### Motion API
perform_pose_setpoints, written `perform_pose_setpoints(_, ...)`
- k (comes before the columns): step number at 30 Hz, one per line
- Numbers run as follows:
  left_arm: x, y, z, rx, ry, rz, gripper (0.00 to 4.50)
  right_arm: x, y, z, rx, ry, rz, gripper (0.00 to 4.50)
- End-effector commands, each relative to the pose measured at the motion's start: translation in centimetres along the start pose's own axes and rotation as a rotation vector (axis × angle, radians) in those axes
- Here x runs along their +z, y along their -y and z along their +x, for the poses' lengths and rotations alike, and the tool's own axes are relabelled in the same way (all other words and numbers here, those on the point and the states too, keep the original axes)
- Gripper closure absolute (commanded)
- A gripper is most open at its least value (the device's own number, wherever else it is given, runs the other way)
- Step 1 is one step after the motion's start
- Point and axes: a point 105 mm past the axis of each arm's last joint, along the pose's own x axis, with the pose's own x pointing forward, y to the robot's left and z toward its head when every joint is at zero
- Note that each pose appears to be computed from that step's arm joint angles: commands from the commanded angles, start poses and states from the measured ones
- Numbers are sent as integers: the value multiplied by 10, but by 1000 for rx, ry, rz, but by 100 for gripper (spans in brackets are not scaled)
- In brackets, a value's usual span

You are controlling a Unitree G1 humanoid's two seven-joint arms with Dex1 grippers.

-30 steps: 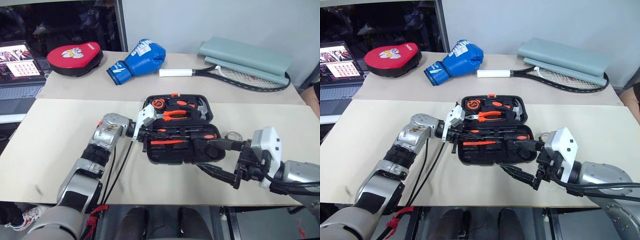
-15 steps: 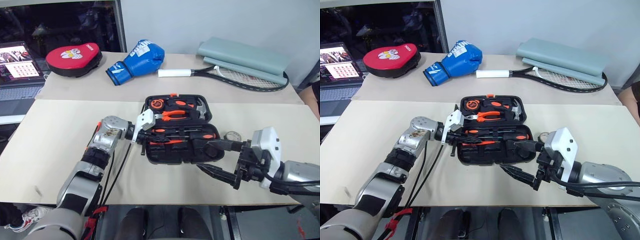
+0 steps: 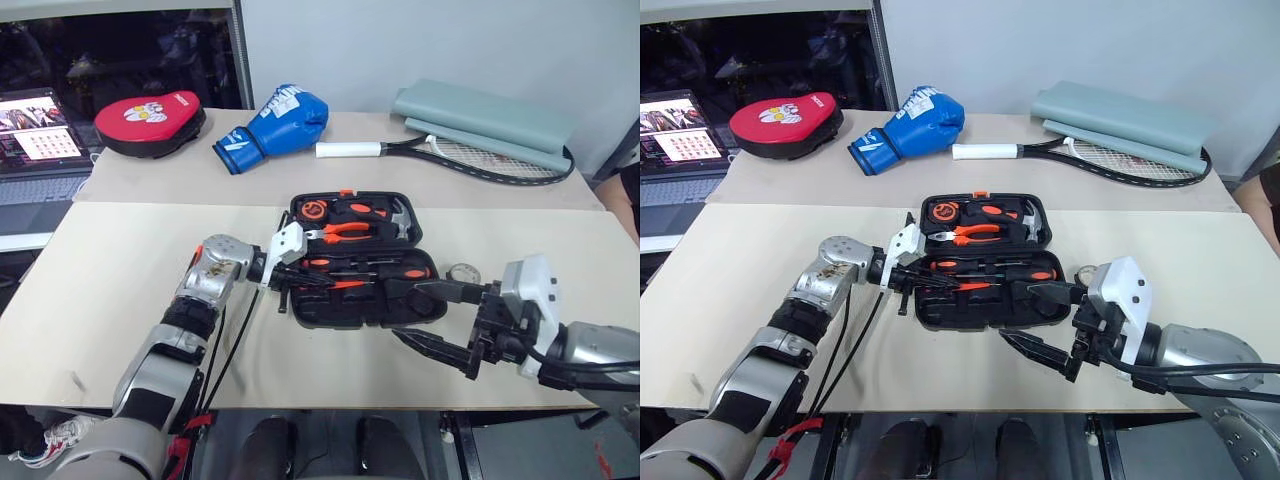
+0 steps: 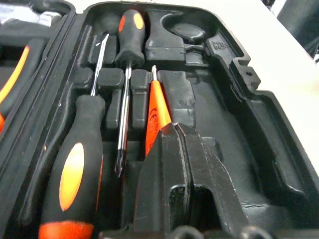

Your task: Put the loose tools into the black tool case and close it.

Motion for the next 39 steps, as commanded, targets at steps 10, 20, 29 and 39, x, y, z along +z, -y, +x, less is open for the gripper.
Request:
perform_pose_setpoints(10,22,-5,14,10,45,48,448,5,-1,0,-7,22,-25,0)
perform_pose_setpoints(20,38,-2,23,-17,102,27,448,4,0,1,-11,20,-19,0)
perform_pose_setpoints(29,36,-5,30,1,73,40,448,1,-2,3,-5,17,-10,0)
perform_pose_setpoints(39,10,-18,23,73,-79,92,448,1,0,3,-11,20,-12,0)
